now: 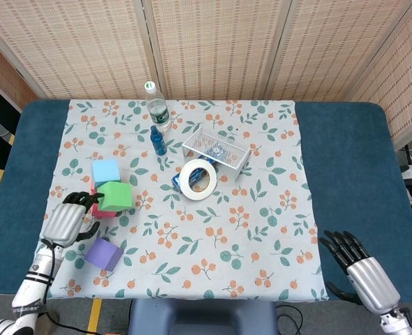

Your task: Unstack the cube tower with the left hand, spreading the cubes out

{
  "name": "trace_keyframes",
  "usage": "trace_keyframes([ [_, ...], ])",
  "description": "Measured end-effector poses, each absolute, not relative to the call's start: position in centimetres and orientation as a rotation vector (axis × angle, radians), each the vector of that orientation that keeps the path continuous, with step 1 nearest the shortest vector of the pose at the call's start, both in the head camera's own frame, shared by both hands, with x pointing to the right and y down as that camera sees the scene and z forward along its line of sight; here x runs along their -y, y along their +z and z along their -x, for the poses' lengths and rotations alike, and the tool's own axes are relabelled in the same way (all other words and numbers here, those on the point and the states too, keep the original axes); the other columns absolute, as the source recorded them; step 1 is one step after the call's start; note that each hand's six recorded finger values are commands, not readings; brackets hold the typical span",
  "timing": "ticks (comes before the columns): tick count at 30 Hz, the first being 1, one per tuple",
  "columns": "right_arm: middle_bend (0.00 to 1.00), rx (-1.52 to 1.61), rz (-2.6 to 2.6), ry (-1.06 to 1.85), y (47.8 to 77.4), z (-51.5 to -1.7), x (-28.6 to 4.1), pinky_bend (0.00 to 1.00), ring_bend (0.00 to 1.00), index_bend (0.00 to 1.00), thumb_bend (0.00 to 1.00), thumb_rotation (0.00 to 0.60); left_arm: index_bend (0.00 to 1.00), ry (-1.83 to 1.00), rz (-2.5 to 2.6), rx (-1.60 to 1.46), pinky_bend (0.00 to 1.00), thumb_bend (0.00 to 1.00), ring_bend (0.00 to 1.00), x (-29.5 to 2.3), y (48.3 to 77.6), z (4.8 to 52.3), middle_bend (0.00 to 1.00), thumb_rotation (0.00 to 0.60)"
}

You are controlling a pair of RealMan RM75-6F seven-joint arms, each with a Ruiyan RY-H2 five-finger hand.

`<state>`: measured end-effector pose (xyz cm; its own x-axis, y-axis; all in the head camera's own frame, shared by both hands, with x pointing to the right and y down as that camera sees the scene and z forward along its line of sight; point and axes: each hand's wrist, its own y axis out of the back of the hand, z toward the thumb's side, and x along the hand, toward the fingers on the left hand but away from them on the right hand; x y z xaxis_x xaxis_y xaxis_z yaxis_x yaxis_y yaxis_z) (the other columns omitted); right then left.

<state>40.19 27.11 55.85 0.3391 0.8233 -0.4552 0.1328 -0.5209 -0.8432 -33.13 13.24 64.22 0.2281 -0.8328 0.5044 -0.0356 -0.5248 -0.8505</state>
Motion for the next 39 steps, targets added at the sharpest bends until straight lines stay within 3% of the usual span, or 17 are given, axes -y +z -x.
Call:
trace_keyframes([
  [9,0.00,0.840,1.885,1.223,55.9,-40.3,-27.0,0.00,0.00,0.00,0.17,0.600,0.19,-1.257,1.803,-0.743,0.19,0.39,0.17,-13.4,64.5,28.4,0.29,0.600],
  [15,0.00,0.840,1.886,1.228,56.0,-40.4,-27.0,0.00,0.00,0.00,0.17,0.600,0.01,-1.168,1.829,-0.745,0.11,0.37,0.00,-13.5,64.3,27.1,0.05,0.600],
  [19,0.00,0.837,1.890,1.229,56.0,-40.3,-27.0,0.00,0.00,0.00,0.17,0.600,0.00,-1.125,1.817,-0.722,0.07,0.37,0.00,-13.0,64.5,26.8,0.00,0.600],
  [24,0.00,0.821,1.897,1.235,56.3,-40.1,-27.2,0.00,0.00,0.00,0.17,0.600,0.00,-1.118,1.833,-0.706,0.04,0.35,0.00,-11.7,65.4,26.1,0.00,0.600],
  [28,0.00,0.812,1.900,1.235,56.4,-40.1,-27.3,0.00,0.00,0.00,0.17,0.600,0.00,-1.158,1.786,-0.707,0.04,0.35,0.00,-8.6,66.6,26.1,0.00,0.600],
  [32,0.00,0.808,1.895,1.237,56.3,-40.2,-27.3,0.00,0.00,0.00,0.17,0.600,0.00,-1.247,1.719,-0.734,0.04,0.35,0.00,-5.6,67.4,27.8,0.00,0.600],
  [39,0.00,0.810,1.888,1.243,56.4,-40.2,-27.2,0.00,0.00,0.00,0.17,0.600,0.00,-1.406,1.718,-0.748,0.05,0.35,0.00,-3.8,68.6,31.0,0.00,0.600],
])
